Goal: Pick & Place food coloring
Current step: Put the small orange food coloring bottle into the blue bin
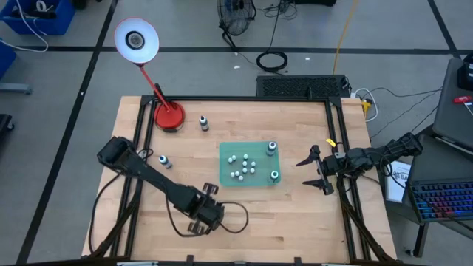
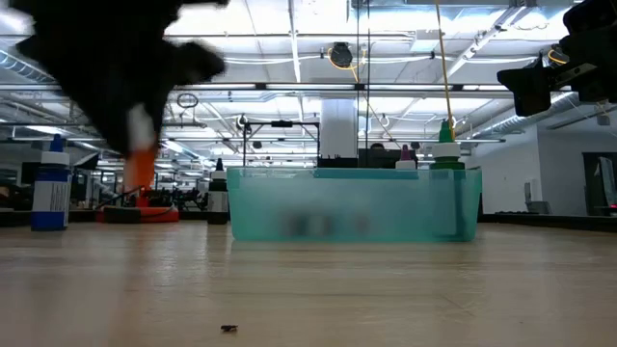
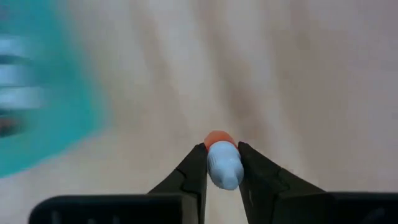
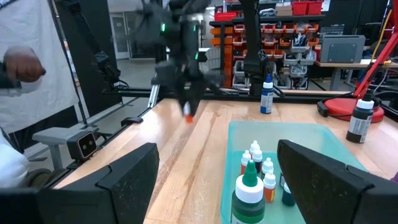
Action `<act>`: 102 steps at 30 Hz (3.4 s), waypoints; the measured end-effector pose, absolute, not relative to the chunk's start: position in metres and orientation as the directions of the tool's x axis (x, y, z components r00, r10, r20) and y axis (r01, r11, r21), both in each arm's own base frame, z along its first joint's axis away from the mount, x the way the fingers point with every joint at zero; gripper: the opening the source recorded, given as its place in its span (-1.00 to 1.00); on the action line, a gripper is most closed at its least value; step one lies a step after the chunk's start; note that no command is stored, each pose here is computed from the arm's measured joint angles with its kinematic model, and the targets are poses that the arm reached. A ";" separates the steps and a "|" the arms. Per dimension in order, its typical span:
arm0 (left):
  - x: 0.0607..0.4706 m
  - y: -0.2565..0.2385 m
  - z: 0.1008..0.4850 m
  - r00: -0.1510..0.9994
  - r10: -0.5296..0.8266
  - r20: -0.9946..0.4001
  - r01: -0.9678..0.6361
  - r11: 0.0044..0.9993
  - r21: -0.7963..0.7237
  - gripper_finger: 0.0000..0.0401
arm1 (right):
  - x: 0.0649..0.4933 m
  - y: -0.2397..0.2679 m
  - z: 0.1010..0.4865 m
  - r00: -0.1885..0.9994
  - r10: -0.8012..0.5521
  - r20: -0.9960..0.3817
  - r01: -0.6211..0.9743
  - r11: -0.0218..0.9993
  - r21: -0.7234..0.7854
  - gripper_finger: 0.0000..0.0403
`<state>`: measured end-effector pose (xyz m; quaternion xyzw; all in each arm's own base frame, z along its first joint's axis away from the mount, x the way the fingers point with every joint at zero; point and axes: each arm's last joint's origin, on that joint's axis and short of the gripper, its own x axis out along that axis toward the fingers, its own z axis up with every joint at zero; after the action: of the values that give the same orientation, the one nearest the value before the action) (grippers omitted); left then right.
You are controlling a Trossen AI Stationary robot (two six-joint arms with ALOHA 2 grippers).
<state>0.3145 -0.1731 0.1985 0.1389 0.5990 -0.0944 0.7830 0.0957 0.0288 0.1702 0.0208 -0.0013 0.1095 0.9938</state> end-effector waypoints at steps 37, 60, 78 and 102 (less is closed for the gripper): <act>0.371 0.000 0.195 0.396 -0.001 -0.918 0.136 0.989 0.057 -0.66 | 0.096 0.029 0.170 0.976 0.218 0.007 -0.218 0.975 0.041 0.56; 0.365 -0.001 0.180 0.390 -0.026 -0.921 0.125 0.992 0.025 -0.66 | 0.096 0.029 0.170 0.976 0.218 0.007 -0.218 0.975 0.041 0.56; 0.365 -0.001 0.180 0.388 -0.027 -0.921 0.122 0.992 0.022 -0.66 | 0.096 0.029 0.170 0.976 0.218 0.007 -0.218 0.975 0.041 0.56; 0.365 -0.001 0.179 0.387 -0.028 -0.922 0.107 0.994 0.015 -0.66 | 0.096 0.029 0.170 0.976 0.218 0.007 -0.218 0.975 0.041 0.56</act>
<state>0.3651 -0.0013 0.1793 0.0357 0.5522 -0.0404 0.8320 0.0957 0.0288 0.1702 0.0208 -0.0014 0.1095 0.9938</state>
